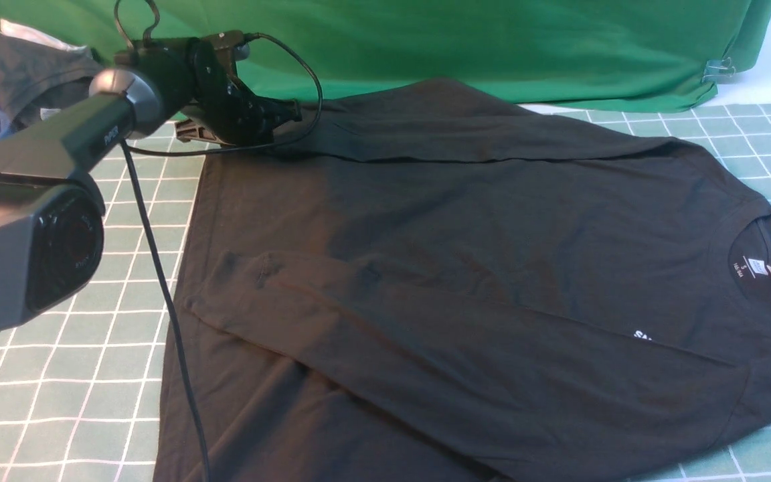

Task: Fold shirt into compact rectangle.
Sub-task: 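Grab the top left corner of the dark shirt with the left gripper, then fold the left side of the dark shirt inward over its body with the left gripper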

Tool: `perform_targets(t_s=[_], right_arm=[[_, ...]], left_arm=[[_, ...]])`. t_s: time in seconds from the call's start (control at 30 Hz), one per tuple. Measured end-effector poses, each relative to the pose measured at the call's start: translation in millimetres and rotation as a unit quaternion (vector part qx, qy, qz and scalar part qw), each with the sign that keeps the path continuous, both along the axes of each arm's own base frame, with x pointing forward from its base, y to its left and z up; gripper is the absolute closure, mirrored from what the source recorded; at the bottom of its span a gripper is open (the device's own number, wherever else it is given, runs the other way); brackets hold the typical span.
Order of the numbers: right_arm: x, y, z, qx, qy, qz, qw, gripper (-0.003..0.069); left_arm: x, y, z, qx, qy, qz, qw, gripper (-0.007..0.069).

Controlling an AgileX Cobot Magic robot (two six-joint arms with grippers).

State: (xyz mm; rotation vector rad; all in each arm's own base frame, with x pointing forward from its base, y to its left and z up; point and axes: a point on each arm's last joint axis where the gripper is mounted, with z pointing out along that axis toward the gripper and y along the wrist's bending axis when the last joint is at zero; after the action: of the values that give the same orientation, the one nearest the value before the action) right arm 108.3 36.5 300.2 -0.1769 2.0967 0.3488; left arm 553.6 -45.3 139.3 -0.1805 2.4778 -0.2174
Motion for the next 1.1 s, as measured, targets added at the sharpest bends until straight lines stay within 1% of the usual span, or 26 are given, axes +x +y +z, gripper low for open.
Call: perform_targets(t_s=[0.13,0.23,0.33,0.47,0.53,0.57,0.63,0.67,0.77,0.8,0.93,1.0,1.1], right_arm=[[0.0,0.0,0.0,0.000,0.000,0.000,1.000,0.0605],[0.0,0.0,0.0,0.000,0.000,0.000,1.000,0.0601],[0.0,0.0,0.0,0.000,0.000,0.000,1.000,0.0600],[0.1,-0.6,-0.2,-0.006,-0.001,0.000,1.000,0.0598],[0.2,-1.0,-0.2,-0.010,-0.002,0.000,1.000,0.0598],[0.4,-1.5,-0.3,-0.015,-0.004,-0.001,1.000,0.0599],[0.8,-2.2,-0.1,-0.022,-0.007,-0.002,1.000,0.0606],[1.4,-3.5,0.5,-0.032,-0.013,-0.004,0.999,0.0622],[4.5,-7.5,7.7,-0.051,-0.018,-0.022,0.998,0.0641],[5.0,-7.8,7.4,-0.051,-0.017,-0.024,0.998,0.0641],[16.7,-11.8,22.0,-0.101,0.012,-0.039,0.994,0.0645],[28.4,-13.5,30.6,-0.138,0.043,-0.043,0.989,0.0645],[42.3,-13.3,34.7,-0.163,0.063,-0.046,0.984,0.0645]], left_arm=[[-1.8,-0.1,6.3,0.000,0.004,-0.001,1.000,0.0609],[-6.2,-0.1,24.9,0.003,0.005,-0.009,1.000,0.0610],[-12.2,-1.0,56.2,0.010,-0.011,-0.030,0.999,0.0610],[-28.8,-3.4,110.9,0.005,-0.029,-0.055,0.998,0.0610],[-34.9,-4.2,122.9,0.002,-0.026,-0.062,0.998,0.0610],[-42.6,-5.1,136.8,0.005,-0.022,-0.075,0.997,0.0610],[-50.3,-5.4,147.8,0.006,-0.013,-0.084,0.996,0.0610],[-57.3,-5.5,155.4,0.008,0.000,-0.093,0.996,0.0610],[-70.7,-6.2,163.5,0.009,0.039,-0.110,0.993,0.0610],[-71.4,-6.4,163.6,0.009,0.041,-0.112,0.993,0.0610],[-84.0,-9.9,166.0,0.007,0.074,-0.136,0.988,0.0610],[-91.7,-12.8,165.5,0.000,0.090,-0.144,0.986,0.0610],[-103.9,-18.0,161.6,-0.006,0.110,-0.152,0.982,0.0610]])
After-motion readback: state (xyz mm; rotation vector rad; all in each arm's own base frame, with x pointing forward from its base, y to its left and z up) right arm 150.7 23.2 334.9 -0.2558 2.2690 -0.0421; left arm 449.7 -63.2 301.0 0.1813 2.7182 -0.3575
